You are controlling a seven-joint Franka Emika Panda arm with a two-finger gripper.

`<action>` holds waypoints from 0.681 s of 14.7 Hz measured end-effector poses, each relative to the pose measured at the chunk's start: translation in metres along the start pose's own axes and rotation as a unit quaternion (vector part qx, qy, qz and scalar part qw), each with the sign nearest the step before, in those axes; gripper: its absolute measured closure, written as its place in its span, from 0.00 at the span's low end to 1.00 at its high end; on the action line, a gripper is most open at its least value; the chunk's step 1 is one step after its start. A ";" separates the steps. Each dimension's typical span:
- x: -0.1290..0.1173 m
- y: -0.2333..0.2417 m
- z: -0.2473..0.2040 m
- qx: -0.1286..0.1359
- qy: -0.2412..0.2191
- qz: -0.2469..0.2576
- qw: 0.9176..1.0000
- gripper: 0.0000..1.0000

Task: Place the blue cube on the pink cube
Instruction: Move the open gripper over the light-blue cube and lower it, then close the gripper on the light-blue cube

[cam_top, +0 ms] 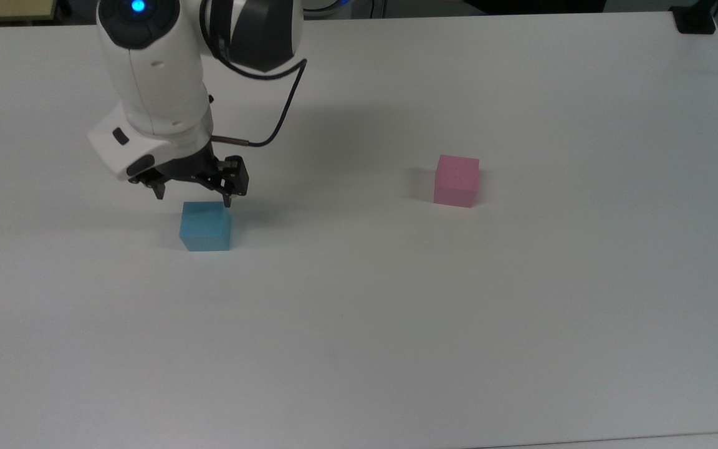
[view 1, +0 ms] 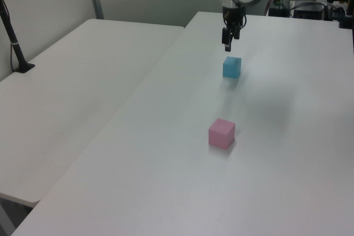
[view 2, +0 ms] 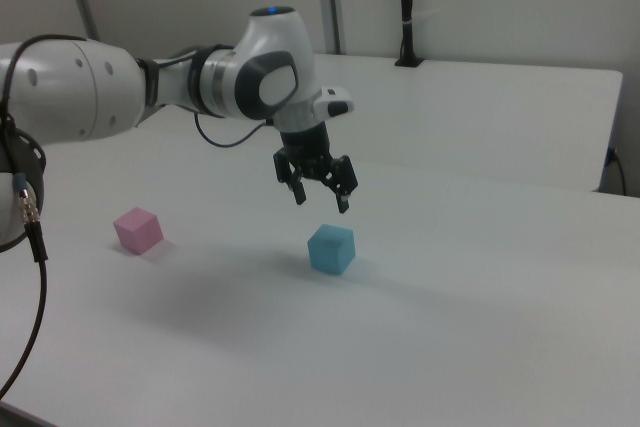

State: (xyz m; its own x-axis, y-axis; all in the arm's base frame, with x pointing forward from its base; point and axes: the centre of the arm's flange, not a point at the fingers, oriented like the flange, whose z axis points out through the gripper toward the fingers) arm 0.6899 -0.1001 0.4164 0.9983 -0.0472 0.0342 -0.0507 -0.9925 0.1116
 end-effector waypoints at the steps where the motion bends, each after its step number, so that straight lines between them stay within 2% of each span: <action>1: 0.000 -0.001 0.009 0.000 -0.004 -0.001 1.000 0.00; 10: -0.004 -0.004 0.049 -0.012 -0.010 -0.010 1.000 0.00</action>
State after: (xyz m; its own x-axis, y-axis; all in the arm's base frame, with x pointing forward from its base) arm 0.6872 -0.1019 0.3668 0.9995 -0.0294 0.0113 -0.0307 -0.9902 0.1365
